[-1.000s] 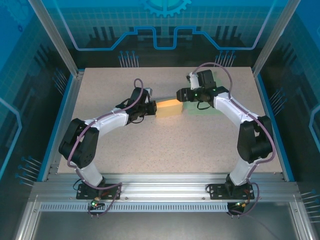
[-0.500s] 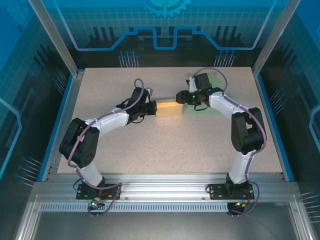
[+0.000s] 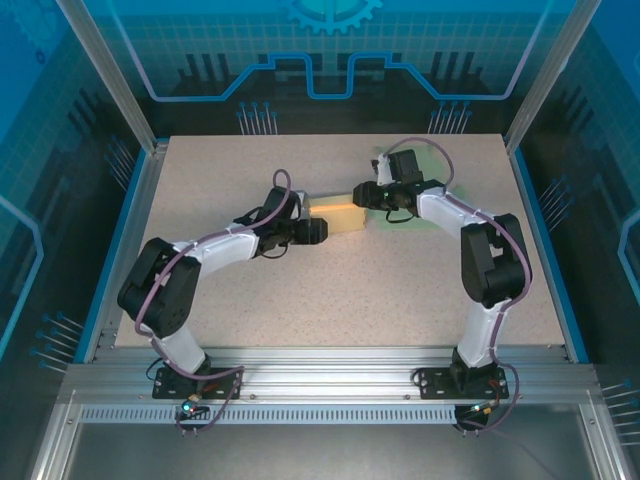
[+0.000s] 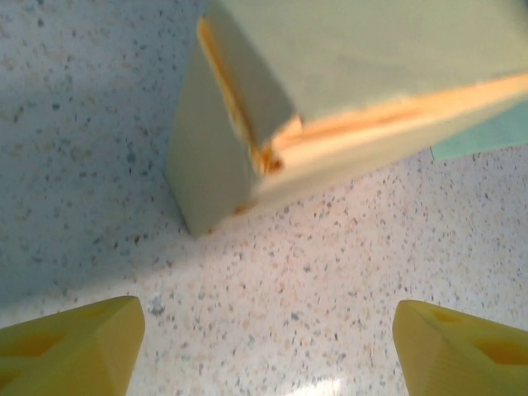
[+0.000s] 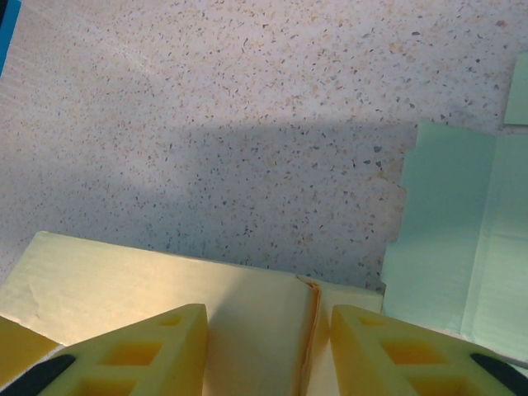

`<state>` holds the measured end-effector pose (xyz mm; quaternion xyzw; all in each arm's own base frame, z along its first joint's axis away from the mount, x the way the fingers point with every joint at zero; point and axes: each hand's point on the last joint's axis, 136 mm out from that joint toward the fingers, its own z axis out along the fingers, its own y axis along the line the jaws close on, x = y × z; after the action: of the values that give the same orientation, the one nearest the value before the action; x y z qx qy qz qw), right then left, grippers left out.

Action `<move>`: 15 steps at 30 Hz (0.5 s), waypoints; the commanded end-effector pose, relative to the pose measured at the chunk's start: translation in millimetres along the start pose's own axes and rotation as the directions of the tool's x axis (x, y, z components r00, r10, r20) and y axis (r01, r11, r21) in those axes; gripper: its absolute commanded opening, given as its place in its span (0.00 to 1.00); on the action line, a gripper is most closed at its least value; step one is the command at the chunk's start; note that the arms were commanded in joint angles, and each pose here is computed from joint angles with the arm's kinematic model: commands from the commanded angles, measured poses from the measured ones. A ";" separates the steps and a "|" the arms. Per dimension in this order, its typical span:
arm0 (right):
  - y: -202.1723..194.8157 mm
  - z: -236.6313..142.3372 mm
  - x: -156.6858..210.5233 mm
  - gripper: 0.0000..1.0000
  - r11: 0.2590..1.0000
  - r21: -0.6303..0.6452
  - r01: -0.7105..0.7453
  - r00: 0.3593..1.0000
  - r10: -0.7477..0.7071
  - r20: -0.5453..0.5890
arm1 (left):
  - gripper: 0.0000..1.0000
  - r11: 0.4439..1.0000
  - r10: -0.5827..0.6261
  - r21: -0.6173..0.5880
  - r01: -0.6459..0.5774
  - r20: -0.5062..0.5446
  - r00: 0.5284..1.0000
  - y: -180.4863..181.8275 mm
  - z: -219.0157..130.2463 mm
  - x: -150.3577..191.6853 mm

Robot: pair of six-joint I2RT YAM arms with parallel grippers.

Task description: Fold the paper box

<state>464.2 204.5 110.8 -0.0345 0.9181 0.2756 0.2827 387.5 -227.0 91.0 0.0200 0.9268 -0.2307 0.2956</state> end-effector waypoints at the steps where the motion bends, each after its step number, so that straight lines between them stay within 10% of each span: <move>1: -44.8 20.2 51.8 0.41 0.991 0.116 -0.068 0.987 0.084 -0.139 | 0.86 0.995 -0.006 0.097 -0.001 0.073 0.997 -25.6 -32.9 -18.6; 15: -48.5 18.2 68.3 0.40 0.993 0.107 -0.052 0.988 0.066 -0.140 | 0.80 0.979 -0.190 0.113 0.172 0.173 0.966 -4.9 -4.5 -78.2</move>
<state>468.3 203.6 107.4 -0.0386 0.9034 0.2871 0.3161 434.9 -222.9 153.0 -0.0456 0.8821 -0.2884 0.3697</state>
